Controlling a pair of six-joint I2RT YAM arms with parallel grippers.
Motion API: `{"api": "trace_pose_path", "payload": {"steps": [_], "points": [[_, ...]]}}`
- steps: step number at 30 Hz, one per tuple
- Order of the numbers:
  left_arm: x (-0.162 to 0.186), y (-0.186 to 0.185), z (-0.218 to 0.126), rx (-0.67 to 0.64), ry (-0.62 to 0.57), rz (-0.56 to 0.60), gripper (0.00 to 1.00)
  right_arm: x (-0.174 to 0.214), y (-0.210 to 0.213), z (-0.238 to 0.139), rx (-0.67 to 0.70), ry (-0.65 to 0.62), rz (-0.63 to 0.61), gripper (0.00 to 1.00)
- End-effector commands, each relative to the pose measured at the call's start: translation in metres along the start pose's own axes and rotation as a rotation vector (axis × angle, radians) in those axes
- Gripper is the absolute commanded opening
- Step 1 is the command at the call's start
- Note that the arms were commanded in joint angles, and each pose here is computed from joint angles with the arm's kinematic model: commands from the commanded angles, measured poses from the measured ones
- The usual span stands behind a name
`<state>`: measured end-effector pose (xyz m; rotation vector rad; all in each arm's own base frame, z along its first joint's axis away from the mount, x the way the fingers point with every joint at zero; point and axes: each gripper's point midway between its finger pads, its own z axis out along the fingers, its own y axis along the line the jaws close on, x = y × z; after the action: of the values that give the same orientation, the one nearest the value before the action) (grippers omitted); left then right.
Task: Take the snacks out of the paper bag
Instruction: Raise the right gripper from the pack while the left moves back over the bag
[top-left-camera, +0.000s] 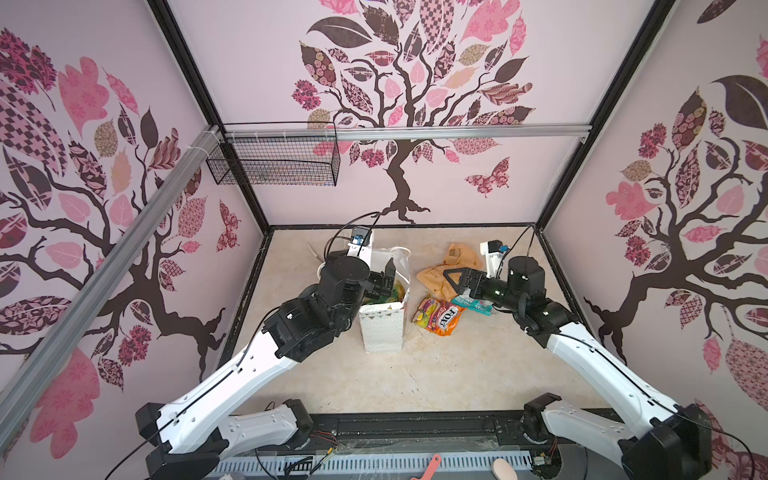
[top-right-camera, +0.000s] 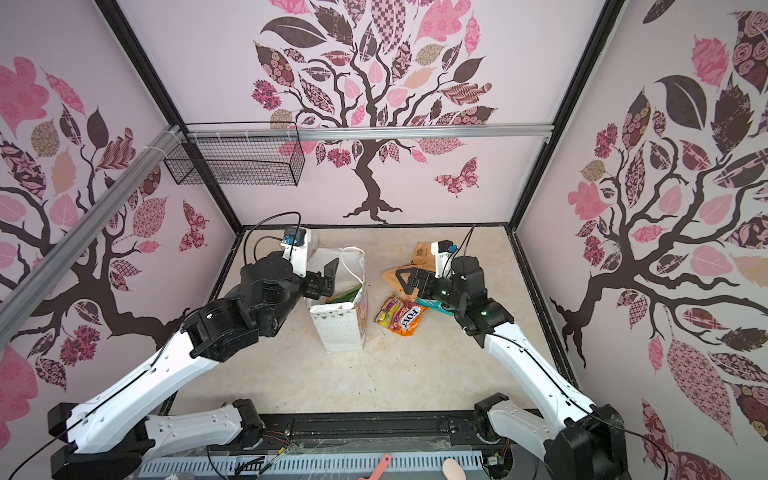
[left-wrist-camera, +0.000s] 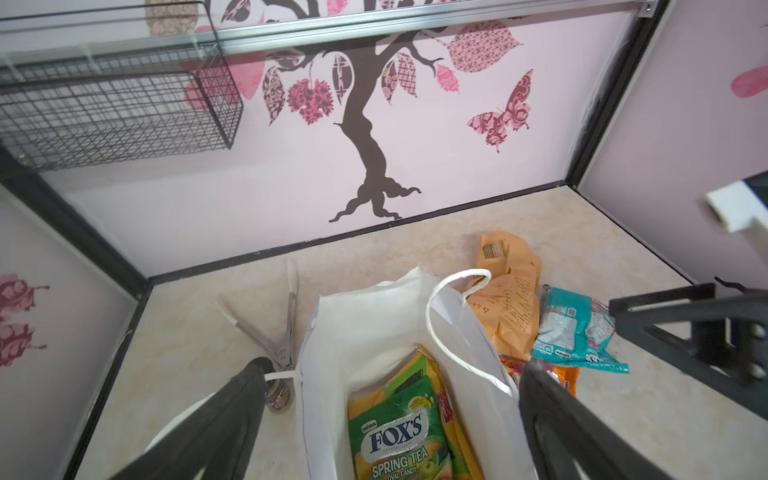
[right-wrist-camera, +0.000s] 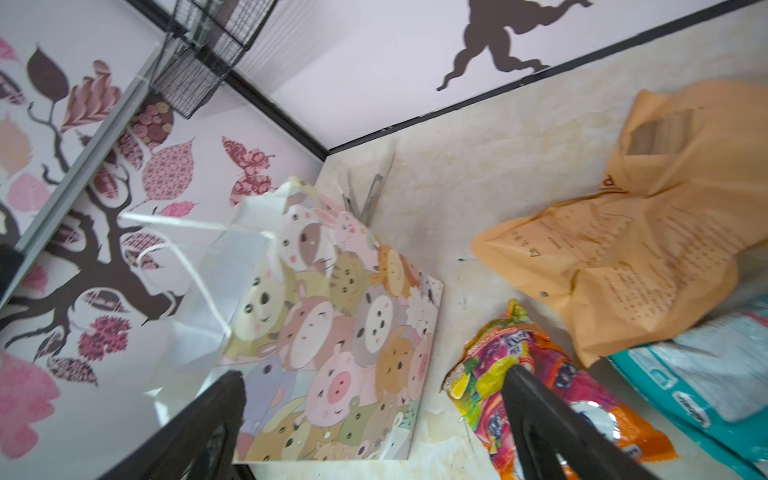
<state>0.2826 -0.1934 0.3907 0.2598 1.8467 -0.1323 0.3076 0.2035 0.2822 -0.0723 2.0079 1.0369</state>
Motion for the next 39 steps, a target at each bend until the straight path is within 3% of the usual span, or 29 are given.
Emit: {"api": "trace_pose_path", "payload": {"steps": [1,11,20,28,34,39], "points": [[-0.007,0.015,0.005,-0.086,0.012,-0.041,0.95,-0.006,0.049,-0.013,-0.120,0.004,-0.075,0.99],[0.020,0.013,0.053,-0.007,0.151,-0.166,0.95,-0.009,0.109,-0.035,-0.319,0.034,-0.119,0.97],[0.051,0.018,0.084,-0.120,0.320,-0.220,0.79,-0.005,0.115,-0.039,-0.336,0.042,-0.121,0.97],[0.090,0.015,0.107,-0.066,0.484,-0.401,0.70,-0.002,0.112,-0.035,-0.330,0.053,-0.105,0.97],[0.102,0.002,0.109,-0.013,0.529,-0.444,0.69,-0.002,0.111,-0.033,-0.331,0.058,-0.100,0.97],[0.080,-0.011,0.098,0.118,0.453,-0.444,0.66,-0.002,0.112,-0.031,-0.335,0.063,-0.103,0.97]]}}
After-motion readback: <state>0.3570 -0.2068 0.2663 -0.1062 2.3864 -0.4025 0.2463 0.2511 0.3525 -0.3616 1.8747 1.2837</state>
